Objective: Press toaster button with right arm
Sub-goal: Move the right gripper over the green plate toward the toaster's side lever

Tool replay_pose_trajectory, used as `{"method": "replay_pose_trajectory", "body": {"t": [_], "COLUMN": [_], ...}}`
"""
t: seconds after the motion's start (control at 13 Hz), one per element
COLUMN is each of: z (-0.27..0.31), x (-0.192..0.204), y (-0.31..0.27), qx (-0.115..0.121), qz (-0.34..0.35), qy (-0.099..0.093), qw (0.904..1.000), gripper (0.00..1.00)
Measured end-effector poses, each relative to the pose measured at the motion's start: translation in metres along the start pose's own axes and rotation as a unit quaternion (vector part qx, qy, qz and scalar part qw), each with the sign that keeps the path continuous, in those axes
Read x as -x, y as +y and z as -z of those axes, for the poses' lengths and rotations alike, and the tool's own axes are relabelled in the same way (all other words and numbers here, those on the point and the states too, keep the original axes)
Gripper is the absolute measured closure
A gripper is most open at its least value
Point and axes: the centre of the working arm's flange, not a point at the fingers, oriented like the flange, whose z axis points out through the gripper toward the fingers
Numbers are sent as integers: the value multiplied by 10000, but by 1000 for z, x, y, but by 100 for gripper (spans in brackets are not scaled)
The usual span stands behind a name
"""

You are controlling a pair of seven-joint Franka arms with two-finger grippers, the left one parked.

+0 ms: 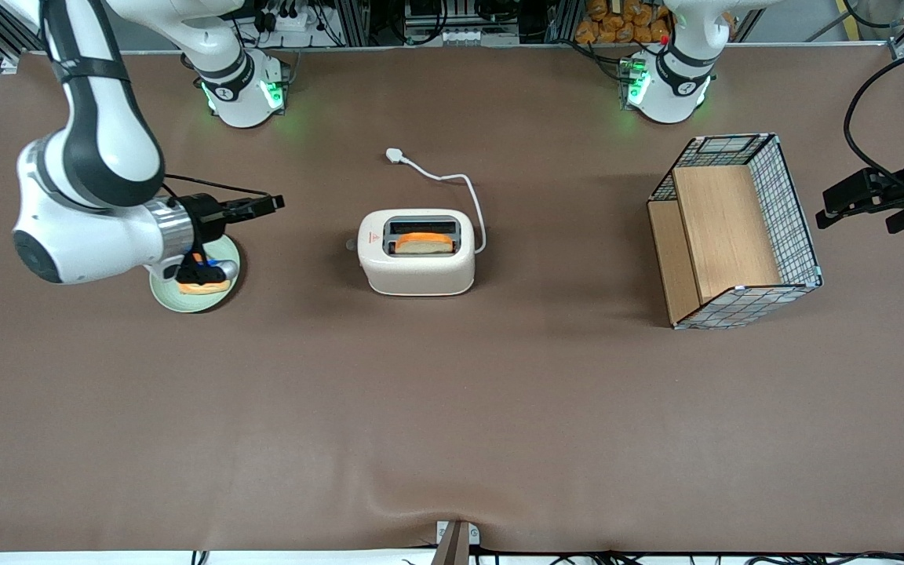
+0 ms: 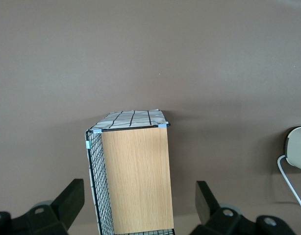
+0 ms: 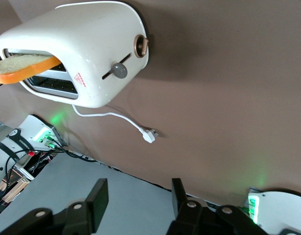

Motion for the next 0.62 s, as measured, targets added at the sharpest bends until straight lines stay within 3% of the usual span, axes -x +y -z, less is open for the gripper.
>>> {"method": "replay_pose_trajectory", "body": {"t": [0.15,0.31,0.46,0.62], "z": [-10,-12,-16,-30], "x": [-1,-6,-12,-21], "y": [-11,-12,-15,-18], "qx": [37,33,2,-47], "qz": [70,66,74,63], "qy": [2,135,228,143], "qw": [10000,9999,9997,9999], "gripper": [70,93,99,99]}}
